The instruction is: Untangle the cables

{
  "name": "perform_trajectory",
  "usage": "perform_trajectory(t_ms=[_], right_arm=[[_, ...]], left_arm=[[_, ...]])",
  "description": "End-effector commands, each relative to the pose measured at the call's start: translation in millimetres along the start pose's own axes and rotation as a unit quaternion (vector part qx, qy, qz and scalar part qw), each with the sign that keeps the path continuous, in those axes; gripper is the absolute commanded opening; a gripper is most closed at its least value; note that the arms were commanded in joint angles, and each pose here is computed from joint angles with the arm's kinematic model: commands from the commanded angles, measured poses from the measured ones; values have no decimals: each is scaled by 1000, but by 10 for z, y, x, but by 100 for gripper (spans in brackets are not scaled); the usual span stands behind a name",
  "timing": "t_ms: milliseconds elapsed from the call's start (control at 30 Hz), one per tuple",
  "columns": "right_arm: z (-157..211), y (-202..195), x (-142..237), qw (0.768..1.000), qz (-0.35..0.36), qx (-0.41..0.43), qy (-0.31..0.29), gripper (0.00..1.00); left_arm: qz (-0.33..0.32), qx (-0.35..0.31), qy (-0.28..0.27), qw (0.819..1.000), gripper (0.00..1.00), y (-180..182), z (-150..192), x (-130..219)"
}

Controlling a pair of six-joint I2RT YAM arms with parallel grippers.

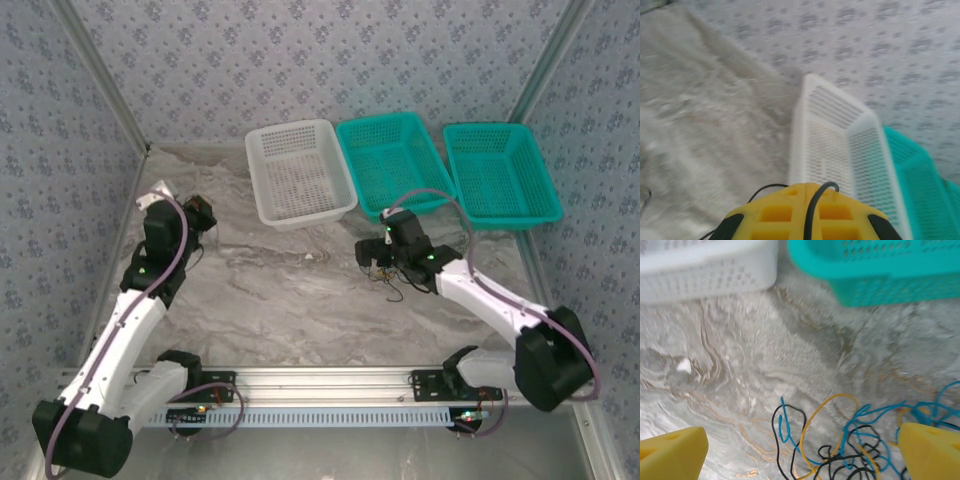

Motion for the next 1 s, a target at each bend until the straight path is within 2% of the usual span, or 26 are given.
perform_trajectory(t_ms=[0, 267, 433, 733, 967], right_arm=[[-97, -142, 129, 998, 13, -43, -36, 100], [-109, -449, 258, 990, 72, -105, -62, 100], [-97, -561, 263, 984, 92, -141, -67, 100], [-70, -612, 285, 982, 104, -148, -62, 100], [-10, -669, 270, 979, 111, -162, -53, 100]], left_arm=[[104, -26, -21, 994, 0, -442, -390, 56], [245, -76, -30, 966, 0, -1302, -870, -7], [300, -106, -27, 948, 0, -1743, -1057, -252], [301, -155, -23, 941, 0, -2110, -1186, -976], [282, -173, 29, 943, 0, -2119, -899, -1522]])
Point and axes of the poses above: each hand's point on the last joint's axis, 136 mm out from that joint toward the fingers, its own x axis back along the fingers, its own y axis along the line the jaws close on, z = x × y, the point moved 5 cm from there along x, back along the fingers, and after that the axes turned 15 degrees about -x, right-handed, at the moved point
